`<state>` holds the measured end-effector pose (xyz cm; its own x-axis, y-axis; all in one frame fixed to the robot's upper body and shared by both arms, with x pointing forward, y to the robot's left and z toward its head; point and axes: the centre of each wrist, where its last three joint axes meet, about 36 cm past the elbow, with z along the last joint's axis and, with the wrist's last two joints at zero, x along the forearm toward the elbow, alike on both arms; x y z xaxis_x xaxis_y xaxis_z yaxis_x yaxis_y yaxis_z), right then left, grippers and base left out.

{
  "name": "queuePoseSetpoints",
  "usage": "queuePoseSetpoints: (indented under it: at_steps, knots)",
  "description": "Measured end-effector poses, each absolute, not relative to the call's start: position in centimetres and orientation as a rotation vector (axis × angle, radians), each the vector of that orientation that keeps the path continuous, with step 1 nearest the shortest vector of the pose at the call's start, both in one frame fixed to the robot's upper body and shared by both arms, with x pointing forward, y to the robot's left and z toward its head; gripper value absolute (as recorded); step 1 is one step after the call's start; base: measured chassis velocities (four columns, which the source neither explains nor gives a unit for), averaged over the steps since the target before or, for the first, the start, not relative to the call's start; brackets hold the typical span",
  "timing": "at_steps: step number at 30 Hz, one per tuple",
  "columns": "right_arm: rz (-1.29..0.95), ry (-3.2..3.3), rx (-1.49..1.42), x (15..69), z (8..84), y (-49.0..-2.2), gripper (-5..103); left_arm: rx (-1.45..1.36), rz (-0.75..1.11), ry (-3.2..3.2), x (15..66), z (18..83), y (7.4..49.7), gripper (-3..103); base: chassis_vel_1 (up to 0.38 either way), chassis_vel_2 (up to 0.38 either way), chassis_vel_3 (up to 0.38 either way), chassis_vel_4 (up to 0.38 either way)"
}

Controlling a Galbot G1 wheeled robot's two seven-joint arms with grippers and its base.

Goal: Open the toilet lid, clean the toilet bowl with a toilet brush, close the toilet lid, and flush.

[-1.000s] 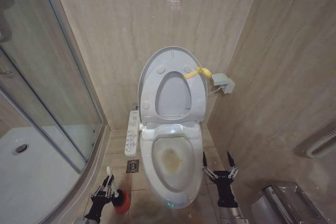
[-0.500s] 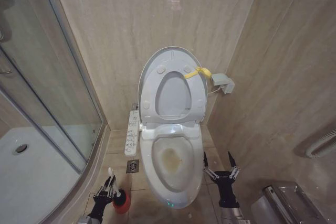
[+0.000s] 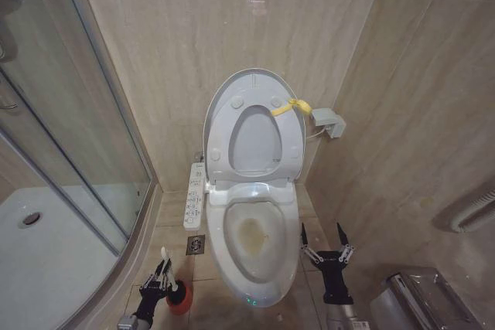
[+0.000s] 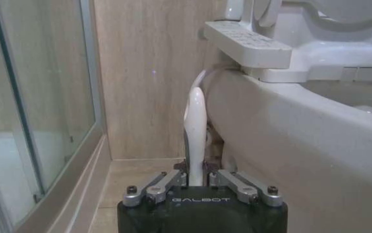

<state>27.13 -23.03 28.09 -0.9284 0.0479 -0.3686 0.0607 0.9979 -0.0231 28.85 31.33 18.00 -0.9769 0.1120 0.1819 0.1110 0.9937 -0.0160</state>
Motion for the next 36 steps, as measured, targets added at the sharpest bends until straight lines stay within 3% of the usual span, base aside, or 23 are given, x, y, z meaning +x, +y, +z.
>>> queuePoseSetpoints:
  at_steps: [7, 8, 15, 16, 22, 23, 30, 31, 36]
  knots:
    - [-0.044, 2.771, 0.084, 27.3, 27.8, -22.9, 100, -0.183, -0.018, -2.94, 28.8, 18.3, 31.2, 15, 0.0, 0.0, 0.0, 0.0]
    - [-0.043, 2.771, 0.085, 27.3, 27.8, -22.8, 100, -0.184, -0.018, -2.942, 28.8, 18.5, 31.1, 25, 0.0, 0.0, 0.0, 0.0]
    - [-0.042, 2.77, 0.085, 27.3, 27.8, -22.6, 100, -0.191, -0.014, -2.954, 28.5, 19.6, 31.0, 25, 0.0, 0.0, 0.0, 0.0]
    - [-0.042, 2.77, 0.083, 27.3, 27.9, -22.5, 100, -0.196, -0.013, -2.957, 28.4, 19.9, 31.0, 52, 0.0, 0.0, 0.0, 0.0]
    - [-0.043, 2.768, 0.08, 27.3, 28.0, -22.4, 100, -0.201, -0.01, -2.952, 27.8, 20.0, 30.9, 52, 0.0, 0.0, 0.0, 0.0]
    - [-0.043, 2.767, 0.078, 27.3, 28.0, -22.4, 100, -0.2, -0.01, -2.946, 27.7, 19.8, 30.9, 79, 0.0, 0.0, 0.0, 0.0]
    - [-0.046, 2.768, 0.075, 27.3, 28.0, -22.5, 100, -0.199, -0.005, -2.915, 27.5, 19.0, 30.7, 79, 0.0, 0.0, 0.0, 0.0]
    - [-0.048, 2.767, 0.074, 27.3, 28.0, -22.5, 100, -0.201, -0.006, -2.908, 27.3, 18.9, 30.7, 100, 0.0, 0.0, 0.0, 0.0]
    - [-0.056, 2.766, 0.074, 27.1, 28.1, -22.8, 100, -0.213, -0.015, -2.898, 27.0, 18.7, 30.6, 100, 0.0, 0.0, 0.0, 0.0]
